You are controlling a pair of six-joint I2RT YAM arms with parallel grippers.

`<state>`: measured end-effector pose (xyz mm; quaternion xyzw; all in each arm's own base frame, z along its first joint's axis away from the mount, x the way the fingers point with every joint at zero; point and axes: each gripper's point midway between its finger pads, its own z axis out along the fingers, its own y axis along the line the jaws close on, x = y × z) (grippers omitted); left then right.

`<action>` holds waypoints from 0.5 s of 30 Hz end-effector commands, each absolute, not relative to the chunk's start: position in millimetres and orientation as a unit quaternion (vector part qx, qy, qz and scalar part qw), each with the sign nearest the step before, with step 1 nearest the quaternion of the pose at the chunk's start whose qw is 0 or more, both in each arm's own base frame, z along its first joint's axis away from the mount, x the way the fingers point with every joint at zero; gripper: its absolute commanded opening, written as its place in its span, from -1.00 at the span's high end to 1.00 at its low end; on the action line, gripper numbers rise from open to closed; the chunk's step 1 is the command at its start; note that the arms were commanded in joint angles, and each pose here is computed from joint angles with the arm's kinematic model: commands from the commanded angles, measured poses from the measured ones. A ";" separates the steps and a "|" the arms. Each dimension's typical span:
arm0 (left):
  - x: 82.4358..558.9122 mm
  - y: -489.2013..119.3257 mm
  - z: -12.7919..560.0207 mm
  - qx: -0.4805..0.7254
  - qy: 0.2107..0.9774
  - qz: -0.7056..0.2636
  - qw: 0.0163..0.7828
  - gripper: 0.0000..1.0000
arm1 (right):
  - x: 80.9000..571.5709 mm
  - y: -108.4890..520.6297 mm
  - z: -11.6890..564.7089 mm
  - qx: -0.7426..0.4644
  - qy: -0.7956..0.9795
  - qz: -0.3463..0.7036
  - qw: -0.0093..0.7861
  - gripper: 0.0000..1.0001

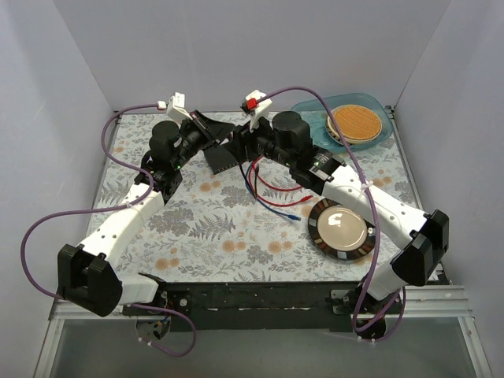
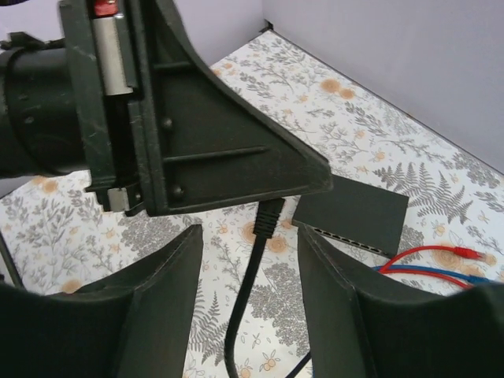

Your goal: Insert the plug into the switch port

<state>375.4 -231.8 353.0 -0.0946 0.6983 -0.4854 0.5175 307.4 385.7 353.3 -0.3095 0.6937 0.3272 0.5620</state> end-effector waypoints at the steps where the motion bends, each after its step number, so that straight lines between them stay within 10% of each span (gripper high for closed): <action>1: 371.3 -226.7 376.1 -0.098 0.682 -0.482 0.542 1.00 | 326.4 375.5 374.7 -0.267 0.697 0.294 0.598 -0.01; 15: 369.0 -223.7 380.0 -0.098 0.678 -0.478 0.549 1.00 | 331.9 389.1 353.5 -0.279 0.711 0.293 0.575 0.11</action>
